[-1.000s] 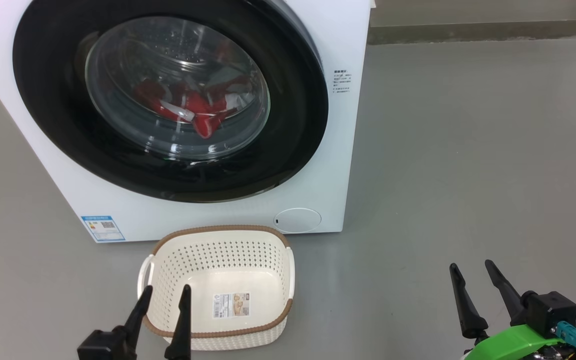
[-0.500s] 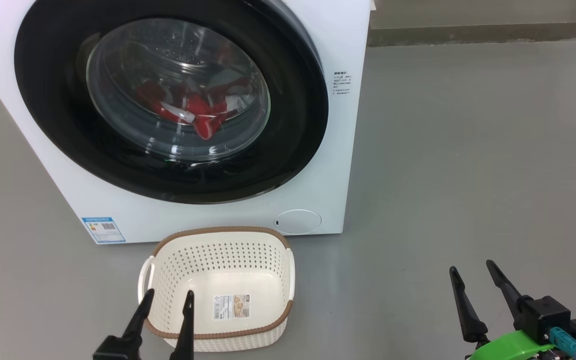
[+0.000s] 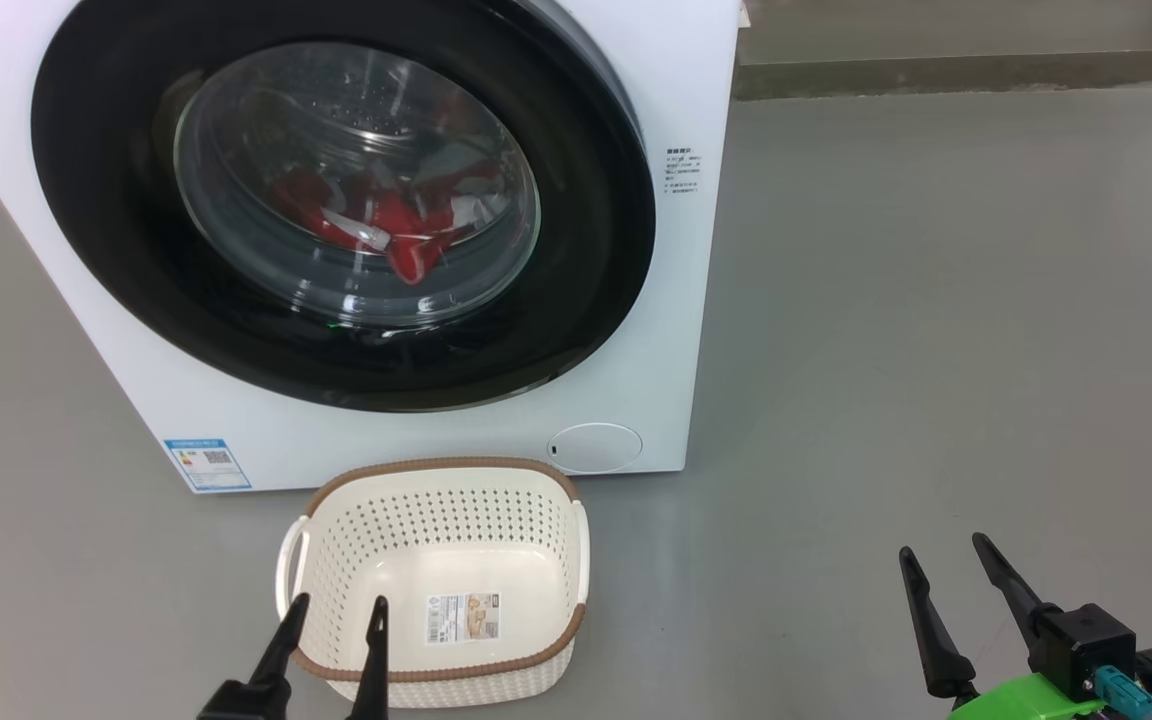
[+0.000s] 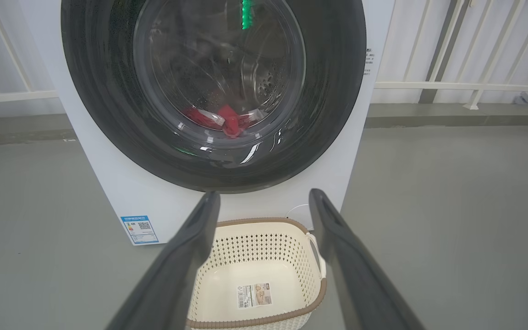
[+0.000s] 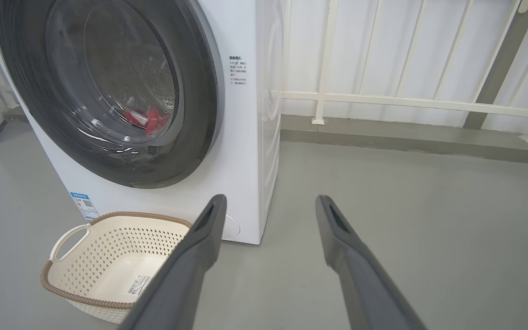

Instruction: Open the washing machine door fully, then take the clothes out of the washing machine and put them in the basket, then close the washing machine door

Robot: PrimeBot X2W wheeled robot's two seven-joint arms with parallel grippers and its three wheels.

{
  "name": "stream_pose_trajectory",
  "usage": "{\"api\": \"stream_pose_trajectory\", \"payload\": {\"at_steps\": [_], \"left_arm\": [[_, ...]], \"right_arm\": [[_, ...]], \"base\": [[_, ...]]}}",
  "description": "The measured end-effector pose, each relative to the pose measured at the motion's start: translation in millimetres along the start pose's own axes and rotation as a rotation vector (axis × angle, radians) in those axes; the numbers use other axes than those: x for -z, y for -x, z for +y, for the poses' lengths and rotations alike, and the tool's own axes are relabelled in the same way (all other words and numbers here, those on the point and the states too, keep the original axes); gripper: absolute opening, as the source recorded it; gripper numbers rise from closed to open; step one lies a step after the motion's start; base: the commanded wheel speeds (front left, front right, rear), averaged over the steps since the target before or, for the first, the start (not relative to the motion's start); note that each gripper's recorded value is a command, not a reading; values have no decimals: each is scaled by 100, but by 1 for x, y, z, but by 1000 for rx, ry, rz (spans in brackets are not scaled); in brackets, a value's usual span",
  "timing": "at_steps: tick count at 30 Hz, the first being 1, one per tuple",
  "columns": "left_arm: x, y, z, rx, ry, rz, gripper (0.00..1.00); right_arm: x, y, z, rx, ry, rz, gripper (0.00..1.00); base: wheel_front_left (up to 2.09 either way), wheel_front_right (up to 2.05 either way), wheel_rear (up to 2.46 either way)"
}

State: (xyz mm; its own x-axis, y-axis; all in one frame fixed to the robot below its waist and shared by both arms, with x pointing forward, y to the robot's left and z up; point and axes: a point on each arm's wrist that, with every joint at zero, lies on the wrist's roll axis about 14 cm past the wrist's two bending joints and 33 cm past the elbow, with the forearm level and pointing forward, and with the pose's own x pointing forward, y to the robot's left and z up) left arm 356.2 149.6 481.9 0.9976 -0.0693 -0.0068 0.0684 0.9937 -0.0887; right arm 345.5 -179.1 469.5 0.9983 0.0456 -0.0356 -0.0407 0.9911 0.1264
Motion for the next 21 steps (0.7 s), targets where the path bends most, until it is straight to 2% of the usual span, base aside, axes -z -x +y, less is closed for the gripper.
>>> {"api": "stream_pose_trajectory", "payload": {"at_steps": [16, 17, 18, 21], "left_arm": [[4, 2, 2, -11, -2, 12, 100], [4, 2, 2, -11, -3, 12, 100], [4, 2, 2, -11, -2, 14, 100], [5, 3, 2, -12, -2, 15, 100]], "right_arm": [[1, 1, 2, -5, -5, 3, 100], [1, 1, 1, -2, -15, 3, 41], [2, 1, 1, 2, -30, 4, 0], [3, 1, 1, 4, -37, 6, 0]], "base": [[0, 0, 0], [0, 0, 0], [0, 0, 0], [0, 0, 0]]}}
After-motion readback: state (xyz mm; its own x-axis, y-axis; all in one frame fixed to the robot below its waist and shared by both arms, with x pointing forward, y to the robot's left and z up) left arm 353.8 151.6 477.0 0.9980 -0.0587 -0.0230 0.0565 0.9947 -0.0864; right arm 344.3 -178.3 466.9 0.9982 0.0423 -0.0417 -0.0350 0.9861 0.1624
